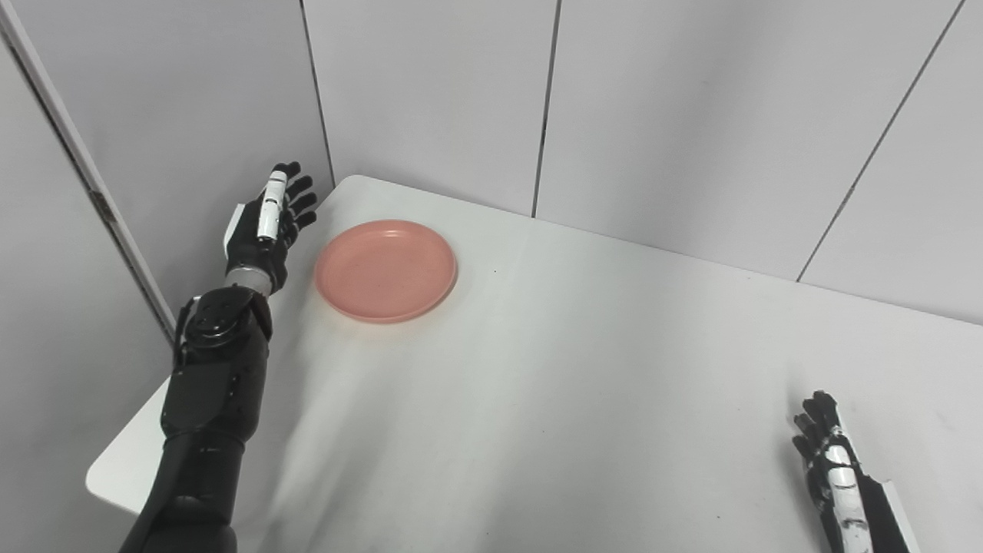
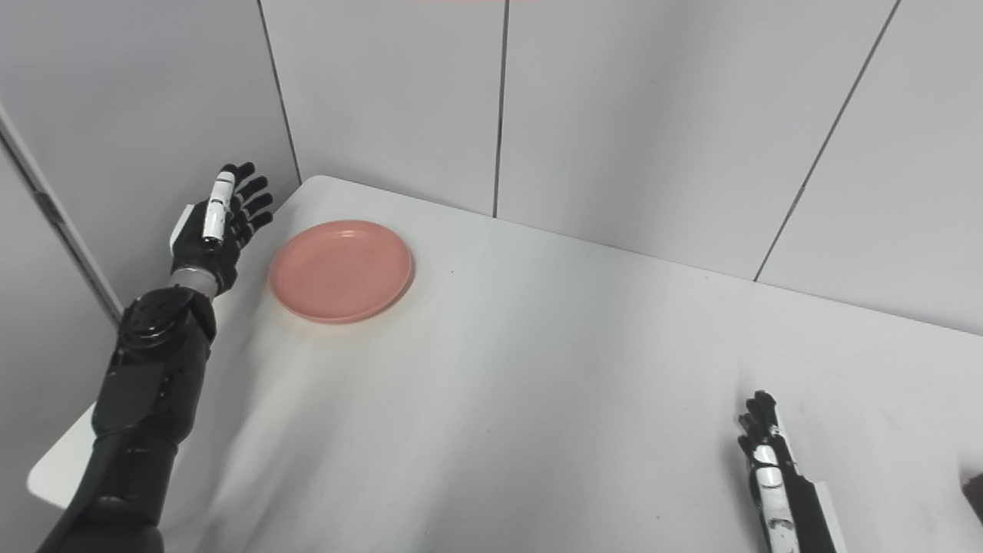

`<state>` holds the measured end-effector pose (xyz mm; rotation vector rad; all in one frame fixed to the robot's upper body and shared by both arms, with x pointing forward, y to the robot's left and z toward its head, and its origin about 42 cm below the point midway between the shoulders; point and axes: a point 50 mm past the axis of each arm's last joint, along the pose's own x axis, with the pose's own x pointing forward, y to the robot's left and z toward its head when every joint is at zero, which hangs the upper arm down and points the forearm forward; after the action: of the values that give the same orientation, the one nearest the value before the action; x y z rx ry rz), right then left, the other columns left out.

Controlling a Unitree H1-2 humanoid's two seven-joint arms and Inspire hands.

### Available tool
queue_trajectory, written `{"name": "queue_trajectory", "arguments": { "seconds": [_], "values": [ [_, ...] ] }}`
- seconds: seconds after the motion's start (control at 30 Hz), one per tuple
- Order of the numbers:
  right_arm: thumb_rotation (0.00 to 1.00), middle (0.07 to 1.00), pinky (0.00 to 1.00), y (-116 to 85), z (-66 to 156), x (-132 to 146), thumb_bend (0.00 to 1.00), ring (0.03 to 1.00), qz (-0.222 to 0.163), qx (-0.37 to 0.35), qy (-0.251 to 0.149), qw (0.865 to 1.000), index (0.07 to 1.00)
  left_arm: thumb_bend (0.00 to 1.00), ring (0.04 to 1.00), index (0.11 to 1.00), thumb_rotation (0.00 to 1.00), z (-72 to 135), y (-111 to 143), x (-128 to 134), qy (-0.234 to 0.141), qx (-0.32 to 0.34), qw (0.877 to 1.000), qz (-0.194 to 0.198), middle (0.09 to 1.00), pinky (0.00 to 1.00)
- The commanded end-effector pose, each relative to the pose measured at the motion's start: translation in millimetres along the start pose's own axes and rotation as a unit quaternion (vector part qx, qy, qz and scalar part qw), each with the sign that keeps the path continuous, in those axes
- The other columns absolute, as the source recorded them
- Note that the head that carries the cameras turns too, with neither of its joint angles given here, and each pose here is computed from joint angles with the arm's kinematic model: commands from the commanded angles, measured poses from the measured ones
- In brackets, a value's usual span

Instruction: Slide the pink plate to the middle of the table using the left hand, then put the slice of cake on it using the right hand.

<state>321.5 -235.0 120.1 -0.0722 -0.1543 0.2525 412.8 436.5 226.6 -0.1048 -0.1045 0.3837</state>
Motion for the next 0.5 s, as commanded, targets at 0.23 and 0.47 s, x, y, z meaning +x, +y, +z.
{"name": "queue_trajectory", "arguments": {
  "seconds": [0.23,0.47],
  "values": [
    [1.00,1.000,1.00,-3.5,-23.2,-25.0,0.39,1.000,-0.010,0.004,0.045,0.999,1.000,0.38,0.902,0.891,0.96,11.0,-9.4,10.6,-0.043,0.004,0.999,-0.010,0.902,0.89],
    [1.00,1.000,1.00,-4.2,-23.1,-25.5,0.40,1.000,-0.008,-0.003,0.041,0.999,1.000,0.37,0.907,0.887,0.98,2.2,-12.7,9.9,-0.036,0.009,0.999,-0.003,0.907,0.89]
  ]
}}
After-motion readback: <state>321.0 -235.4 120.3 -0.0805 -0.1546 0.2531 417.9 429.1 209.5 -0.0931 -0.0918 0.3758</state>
